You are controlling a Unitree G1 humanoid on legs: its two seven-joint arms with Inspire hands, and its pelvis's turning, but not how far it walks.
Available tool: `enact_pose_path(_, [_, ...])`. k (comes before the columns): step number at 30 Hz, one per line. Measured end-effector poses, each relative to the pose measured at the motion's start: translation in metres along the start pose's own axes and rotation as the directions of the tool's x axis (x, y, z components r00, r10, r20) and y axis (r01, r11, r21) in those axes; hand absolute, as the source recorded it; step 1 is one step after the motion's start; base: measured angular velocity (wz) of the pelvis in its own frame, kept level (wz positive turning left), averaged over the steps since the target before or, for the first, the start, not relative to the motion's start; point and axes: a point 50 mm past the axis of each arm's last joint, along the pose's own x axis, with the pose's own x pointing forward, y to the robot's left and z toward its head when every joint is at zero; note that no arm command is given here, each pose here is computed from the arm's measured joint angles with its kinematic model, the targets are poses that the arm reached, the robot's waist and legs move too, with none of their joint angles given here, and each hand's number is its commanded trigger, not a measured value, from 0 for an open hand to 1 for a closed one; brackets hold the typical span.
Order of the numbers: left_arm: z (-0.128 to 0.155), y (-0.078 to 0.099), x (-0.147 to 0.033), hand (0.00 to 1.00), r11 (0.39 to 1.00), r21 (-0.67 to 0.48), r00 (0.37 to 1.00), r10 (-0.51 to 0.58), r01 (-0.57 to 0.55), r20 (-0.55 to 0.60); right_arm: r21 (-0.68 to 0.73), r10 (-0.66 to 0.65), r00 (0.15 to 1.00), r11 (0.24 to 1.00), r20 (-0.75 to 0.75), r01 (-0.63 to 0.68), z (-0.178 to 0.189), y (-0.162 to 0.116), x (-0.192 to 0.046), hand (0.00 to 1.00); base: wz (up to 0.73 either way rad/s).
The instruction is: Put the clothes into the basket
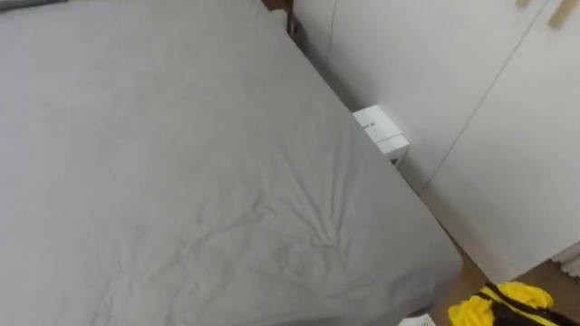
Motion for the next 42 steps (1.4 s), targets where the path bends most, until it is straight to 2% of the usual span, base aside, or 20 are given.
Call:
enact_pose_path(4, [-0.002,-0.001,0.0,0.0,1.0,0.002,0.999,-0.026,0.026,-0.021,0.06,-0.04,0.994,0.997,-0.102,0.046,-0.022,-0.006,0.0,1.0,-0.24])
enact_pose_path(8, [-0.002,-0.002,0.0,0.0,0.999,0.003,0.999,-0.034,0.034,-0.027,0.103,-0.061,0.99,0.992,-0.13,0.075,-0.023,-0.002,0.003,1.0,-0.14])
enact_pose_path(10, [0.001,-0.006,0.0,0.0,0.998,0.042,0.999,-0.04,0.041,-0.02,0.161,-0.073,0.989,0.983,-0.126,0.093,-0.015,0.003,0.006,1.0,-0.13])
enact_pose_path(16, [0.013,-0.015,-0.001,0.0,0.993,0.108,0.998,-0.055,0.055,0.004,0.221,-0.086,0.995,0.971,-0.055,0.096,0.024,0.012,0.017,1.0,-0.08])
enact_pose_path(20, [0.015,-0.019,-0.001,0.0,0.996,0.03,0.996,-0.086,0.086,0.017,0.248,-0.123,0.992,0.962,0.006,0.118,0.046,0.008,0.02,1.0,-0.03])
enact_pose_path(22, [0.02,-0.02,-0.002,0.0,0.996,0.025,0.995,-0.092,0.091,0.041,0.262,-0.155,0.986,0.956,0.054,0.136,0.057,0.005,0.021,1.0,0.03])
enact_pose_path(26, [0.022,-0.021,-0.002,0.0,0.995,0.025,0.994,-0.094,0.093,0.051,0.273,-0.163,0.985,0.951,0.055,0.142,0.059,0.007,0.023,1.0,-0.05])
enact_pose_path(27, [0.022,-0.021,-0.002,0.0,0.995,0.026,0.994,-0.094,0.093,0.056,0.284,-0.159,0.986,0.949,0.053,0.138,0.061,0.009,0.024,0.72,0.0])
enact_pose_path(28, [0.025,-0.023,-0.002,0.0,0.995,0.041,0.994,-0.096,0.093,0.059,0.299,-0.159,0.986,0.944,0.04,0.14,0.062,0.01,0.026,0.51,0.08])
enact_pose_path(29, [0.026,-0.023,-0.002,0.0,0.995,0.046,0.994,-0.096,0.094,0.059,0.3,-0.162,0.986,0.943,0.035,0.145,0.062,0.009,0.027,0.0,0.16])
enact_pose_path(42, [0.036,-0.028,-0.002,0.0,0.993,0.075,0.992,-0.099,0.093,0.08,0.33,-0.155,0.987,0.934,0.029,0.137,0.063,0.014,0.031,0.0,0.12])
